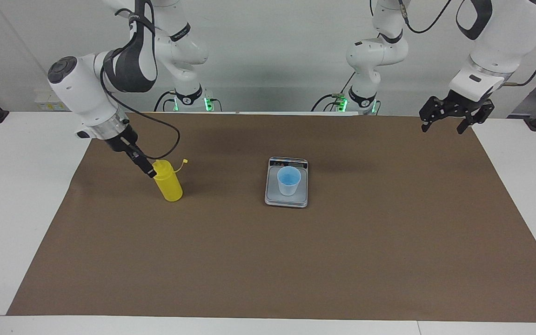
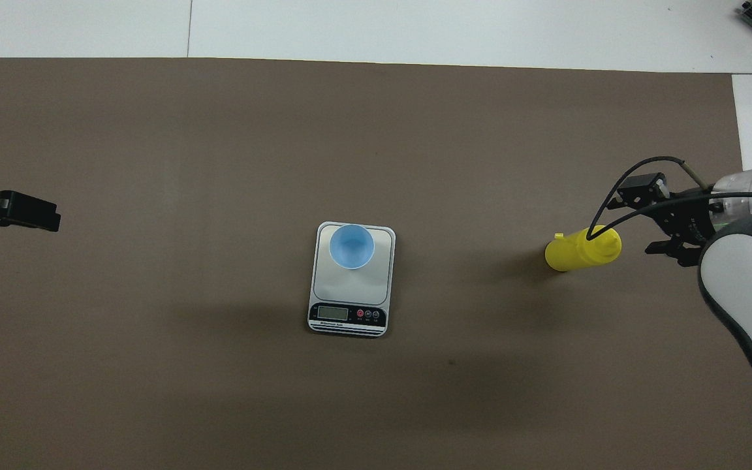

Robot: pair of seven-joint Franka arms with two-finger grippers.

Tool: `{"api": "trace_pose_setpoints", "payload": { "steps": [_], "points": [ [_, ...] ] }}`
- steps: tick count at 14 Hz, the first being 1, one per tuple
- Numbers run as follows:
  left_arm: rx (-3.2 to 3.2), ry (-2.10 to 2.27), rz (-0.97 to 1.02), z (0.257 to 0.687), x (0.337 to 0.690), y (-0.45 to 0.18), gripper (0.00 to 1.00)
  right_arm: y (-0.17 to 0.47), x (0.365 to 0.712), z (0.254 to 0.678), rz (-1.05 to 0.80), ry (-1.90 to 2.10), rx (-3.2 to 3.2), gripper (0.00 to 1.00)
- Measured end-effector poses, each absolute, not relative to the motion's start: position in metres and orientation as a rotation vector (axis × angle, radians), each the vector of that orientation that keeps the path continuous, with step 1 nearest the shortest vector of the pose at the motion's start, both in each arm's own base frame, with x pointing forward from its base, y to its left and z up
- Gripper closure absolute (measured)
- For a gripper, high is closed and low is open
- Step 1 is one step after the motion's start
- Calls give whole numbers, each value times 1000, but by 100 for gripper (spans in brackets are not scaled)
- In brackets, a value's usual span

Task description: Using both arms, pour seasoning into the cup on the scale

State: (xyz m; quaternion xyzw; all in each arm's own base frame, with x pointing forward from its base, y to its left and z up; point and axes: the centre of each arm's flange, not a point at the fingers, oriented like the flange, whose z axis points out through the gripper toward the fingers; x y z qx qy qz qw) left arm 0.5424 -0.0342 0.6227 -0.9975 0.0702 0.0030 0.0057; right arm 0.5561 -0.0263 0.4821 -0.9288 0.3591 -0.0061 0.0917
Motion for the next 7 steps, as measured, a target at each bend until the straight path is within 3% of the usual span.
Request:
{"api": "trace_pose_setpoints", "payload": {
  "steps": [7],
  "points": [
    [-3122, 220, 9, 623, 542, -34, 0, 45, 548, 550, -76, 483, -3089, 0]
  ]
}}
